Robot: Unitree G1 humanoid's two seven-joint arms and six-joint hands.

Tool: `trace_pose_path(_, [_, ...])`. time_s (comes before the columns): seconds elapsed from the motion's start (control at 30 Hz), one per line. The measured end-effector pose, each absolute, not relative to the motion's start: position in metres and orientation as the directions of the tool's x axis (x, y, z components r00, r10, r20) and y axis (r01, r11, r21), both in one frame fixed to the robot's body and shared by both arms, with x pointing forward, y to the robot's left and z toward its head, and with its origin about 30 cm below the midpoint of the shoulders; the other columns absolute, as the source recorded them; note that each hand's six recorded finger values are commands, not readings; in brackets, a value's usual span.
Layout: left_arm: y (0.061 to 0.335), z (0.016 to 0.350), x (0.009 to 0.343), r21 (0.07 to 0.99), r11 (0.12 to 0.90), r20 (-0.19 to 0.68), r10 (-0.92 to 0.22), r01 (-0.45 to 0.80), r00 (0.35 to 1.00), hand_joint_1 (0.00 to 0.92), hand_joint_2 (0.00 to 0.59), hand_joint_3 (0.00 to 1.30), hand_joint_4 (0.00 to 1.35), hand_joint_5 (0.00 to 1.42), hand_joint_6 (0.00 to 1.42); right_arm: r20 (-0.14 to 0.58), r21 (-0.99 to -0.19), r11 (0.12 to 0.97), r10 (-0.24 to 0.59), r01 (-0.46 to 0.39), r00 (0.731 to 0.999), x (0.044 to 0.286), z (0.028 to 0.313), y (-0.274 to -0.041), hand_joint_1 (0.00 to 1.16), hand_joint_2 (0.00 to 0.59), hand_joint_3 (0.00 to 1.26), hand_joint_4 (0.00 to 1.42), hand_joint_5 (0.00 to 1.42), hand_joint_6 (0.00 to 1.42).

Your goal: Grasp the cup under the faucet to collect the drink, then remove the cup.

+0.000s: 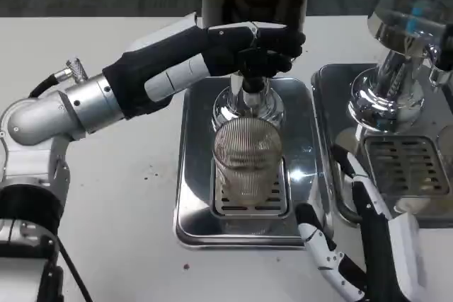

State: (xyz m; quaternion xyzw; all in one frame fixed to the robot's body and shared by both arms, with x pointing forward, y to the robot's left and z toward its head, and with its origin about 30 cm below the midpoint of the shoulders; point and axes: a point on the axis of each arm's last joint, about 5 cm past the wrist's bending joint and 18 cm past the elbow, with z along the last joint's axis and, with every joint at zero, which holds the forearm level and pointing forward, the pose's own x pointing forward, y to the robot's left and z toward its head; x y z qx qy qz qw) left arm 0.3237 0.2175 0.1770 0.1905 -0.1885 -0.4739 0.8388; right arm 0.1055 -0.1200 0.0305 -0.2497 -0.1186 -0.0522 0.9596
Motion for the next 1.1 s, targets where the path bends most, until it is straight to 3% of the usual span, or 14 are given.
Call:
trace_pose_path(0.27, [0.217, 0.175, 0.323, 0.526, 0.470, 0.130, -0.868, 0.709, 0.479, 0.000, 0.075, 0.22, 0.15, 0.20, 0.08, 0.206, -0.468, 0.881, 0.030, 0.071, 0.978, 0.110, 0.032, -0.124, 0.33, 0.279, 0.07, 0.03, 0.05, 0.08])
trace_pose_path(0.57, [0.215, 0.179, 0.322, 0.599, 0.438, 0.114, -0.876, 0.671, 0.469, 0.000, 0.074, 0.21, 0.14, 0.17, 0.08, 0.208, -0.476, 0.877, 0.034, 0.071, 0.977, 0.113, 0.034, -0.127, 0.35, 0.269, 0.04, 0.00, 0.03, 0.06])
trace_pose_path(1.1, [0.213, 0.183, 0.320, 0.699, 0.395, 0.096, -0.878, 0.596, 0.468, 0.000, 0.072, 0.21, 0.13, 0.17, 0.07, 0.172, -0.465, 0.885, 0.105, -0.013, 0.980, 0.126, 0.039, -0.132, 0.51, 0.224, 0.00, 0.00, 0.00, 0.05])
